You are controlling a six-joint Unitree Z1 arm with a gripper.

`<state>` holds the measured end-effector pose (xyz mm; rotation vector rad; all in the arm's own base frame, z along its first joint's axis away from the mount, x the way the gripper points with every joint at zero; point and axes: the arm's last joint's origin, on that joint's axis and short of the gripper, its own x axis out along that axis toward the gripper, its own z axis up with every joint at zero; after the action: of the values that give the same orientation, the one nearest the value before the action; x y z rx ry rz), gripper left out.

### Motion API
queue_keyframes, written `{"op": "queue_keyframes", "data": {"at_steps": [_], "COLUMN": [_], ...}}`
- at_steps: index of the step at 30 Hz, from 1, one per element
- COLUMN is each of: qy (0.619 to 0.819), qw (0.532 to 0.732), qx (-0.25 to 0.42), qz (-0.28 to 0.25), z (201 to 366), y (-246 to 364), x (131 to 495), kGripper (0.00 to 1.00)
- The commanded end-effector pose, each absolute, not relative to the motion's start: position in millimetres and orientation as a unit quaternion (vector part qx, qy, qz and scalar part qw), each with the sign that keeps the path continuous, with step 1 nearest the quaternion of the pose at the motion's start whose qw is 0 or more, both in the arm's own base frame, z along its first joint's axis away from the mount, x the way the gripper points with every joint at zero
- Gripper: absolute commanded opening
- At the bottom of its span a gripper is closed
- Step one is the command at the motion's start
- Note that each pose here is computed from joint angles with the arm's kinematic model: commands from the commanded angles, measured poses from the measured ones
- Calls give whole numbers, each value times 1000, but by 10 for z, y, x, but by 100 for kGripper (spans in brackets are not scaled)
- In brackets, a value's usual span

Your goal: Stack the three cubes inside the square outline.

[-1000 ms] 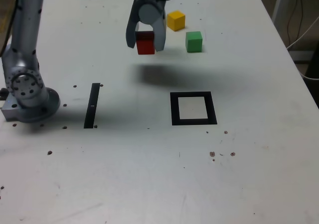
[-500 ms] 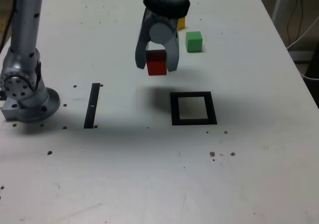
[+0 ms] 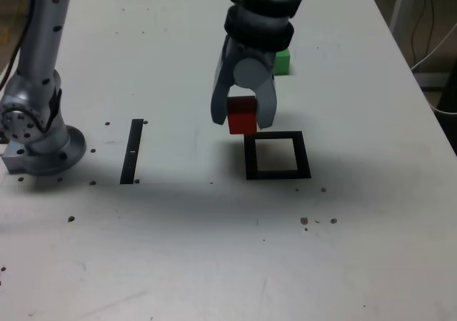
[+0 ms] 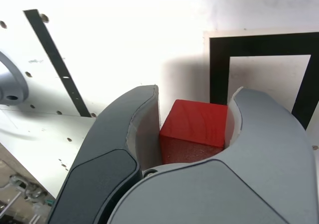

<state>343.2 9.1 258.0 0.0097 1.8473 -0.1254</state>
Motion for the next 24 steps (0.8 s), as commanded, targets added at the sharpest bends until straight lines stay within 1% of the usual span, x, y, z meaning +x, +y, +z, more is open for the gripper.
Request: {"op": "queue_keyframes", "data": {"at_steps": [1, 11, 24], "qy": [797, 799, 806], "qw": [601, 598, 589], "qx": [2, -5, -12], "qz": [-56, -62, -61], "z": [2551, 2421, 2256], "y": [80, 15, 10], "x": [3477, 3681, 3791], "kGripper": [31, 31, 31]}}
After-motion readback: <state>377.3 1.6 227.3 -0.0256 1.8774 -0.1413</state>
